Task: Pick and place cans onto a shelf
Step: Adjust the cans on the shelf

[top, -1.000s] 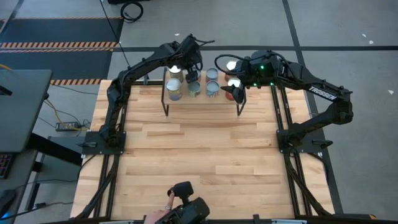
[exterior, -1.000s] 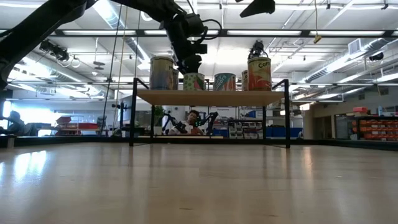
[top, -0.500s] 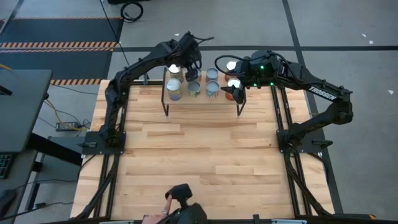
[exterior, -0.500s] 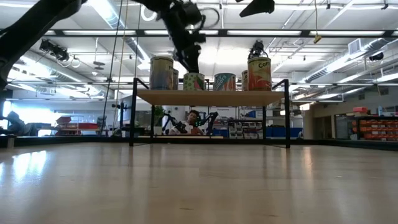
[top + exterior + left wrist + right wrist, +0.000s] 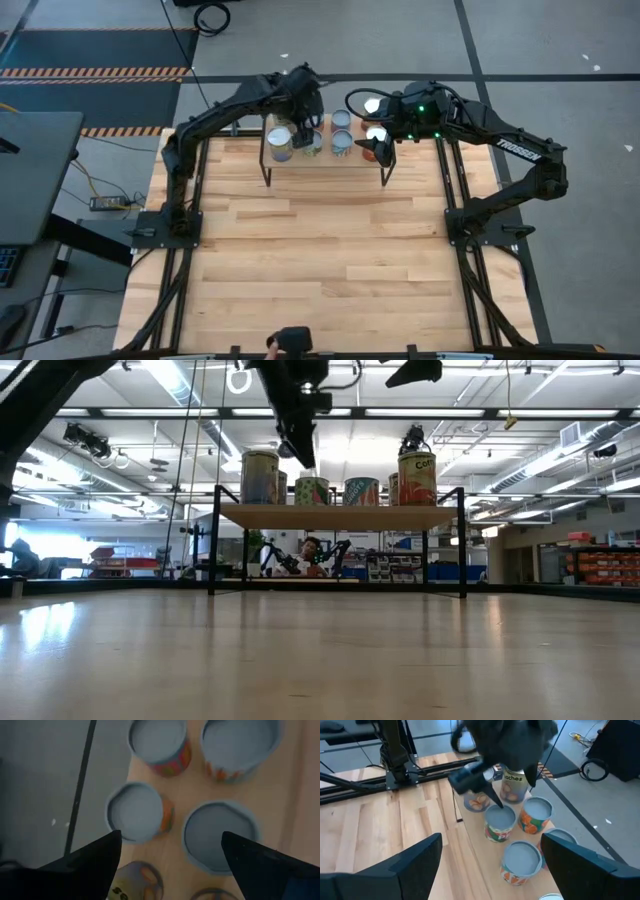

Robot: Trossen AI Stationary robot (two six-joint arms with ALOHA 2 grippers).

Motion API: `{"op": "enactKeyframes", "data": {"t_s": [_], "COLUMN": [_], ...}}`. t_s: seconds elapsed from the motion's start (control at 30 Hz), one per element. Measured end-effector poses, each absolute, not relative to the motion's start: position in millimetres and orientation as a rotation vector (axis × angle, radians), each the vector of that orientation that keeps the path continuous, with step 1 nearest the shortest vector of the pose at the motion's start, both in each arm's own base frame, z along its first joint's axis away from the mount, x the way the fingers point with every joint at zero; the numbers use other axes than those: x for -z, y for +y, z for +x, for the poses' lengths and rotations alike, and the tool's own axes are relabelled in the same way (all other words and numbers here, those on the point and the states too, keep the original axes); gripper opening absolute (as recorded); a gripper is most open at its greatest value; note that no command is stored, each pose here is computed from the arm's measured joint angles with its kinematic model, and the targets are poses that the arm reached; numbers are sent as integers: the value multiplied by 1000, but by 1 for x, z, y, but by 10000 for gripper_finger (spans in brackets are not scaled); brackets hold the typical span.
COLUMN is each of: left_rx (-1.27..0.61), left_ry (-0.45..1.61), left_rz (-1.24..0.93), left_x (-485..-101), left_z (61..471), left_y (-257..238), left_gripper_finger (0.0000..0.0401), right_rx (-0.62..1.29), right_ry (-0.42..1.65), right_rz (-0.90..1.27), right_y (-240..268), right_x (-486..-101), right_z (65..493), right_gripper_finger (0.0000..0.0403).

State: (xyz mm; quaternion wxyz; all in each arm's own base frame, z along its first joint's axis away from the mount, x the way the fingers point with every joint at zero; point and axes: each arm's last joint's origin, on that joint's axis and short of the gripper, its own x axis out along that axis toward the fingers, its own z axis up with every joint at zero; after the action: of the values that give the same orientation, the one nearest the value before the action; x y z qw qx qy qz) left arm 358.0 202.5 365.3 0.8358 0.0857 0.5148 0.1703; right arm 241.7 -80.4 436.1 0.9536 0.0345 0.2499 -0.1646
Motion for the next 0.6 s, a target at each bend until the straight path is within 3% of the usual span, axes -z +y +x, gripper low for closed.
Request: {"op": "enactKeyframes", "data": {"t_s": [0.27, 0.6], "left_rx": [-371, -382], "left_ry": [1195, 1127], "left_rz": [161, 189], "left_x": [-331, -326], "left_z": [361, 370], "left_y": [206, 205], "left_gripper_finger": [348, 348], "right_rx": [281, 272], "right_ry": [518, 520], "right_rz": [79, 77], "right_y": [-70, -68], "right_x": [-435, -435], "right_z": [244, 245], "right_gripper_finger": [347, 347]}}
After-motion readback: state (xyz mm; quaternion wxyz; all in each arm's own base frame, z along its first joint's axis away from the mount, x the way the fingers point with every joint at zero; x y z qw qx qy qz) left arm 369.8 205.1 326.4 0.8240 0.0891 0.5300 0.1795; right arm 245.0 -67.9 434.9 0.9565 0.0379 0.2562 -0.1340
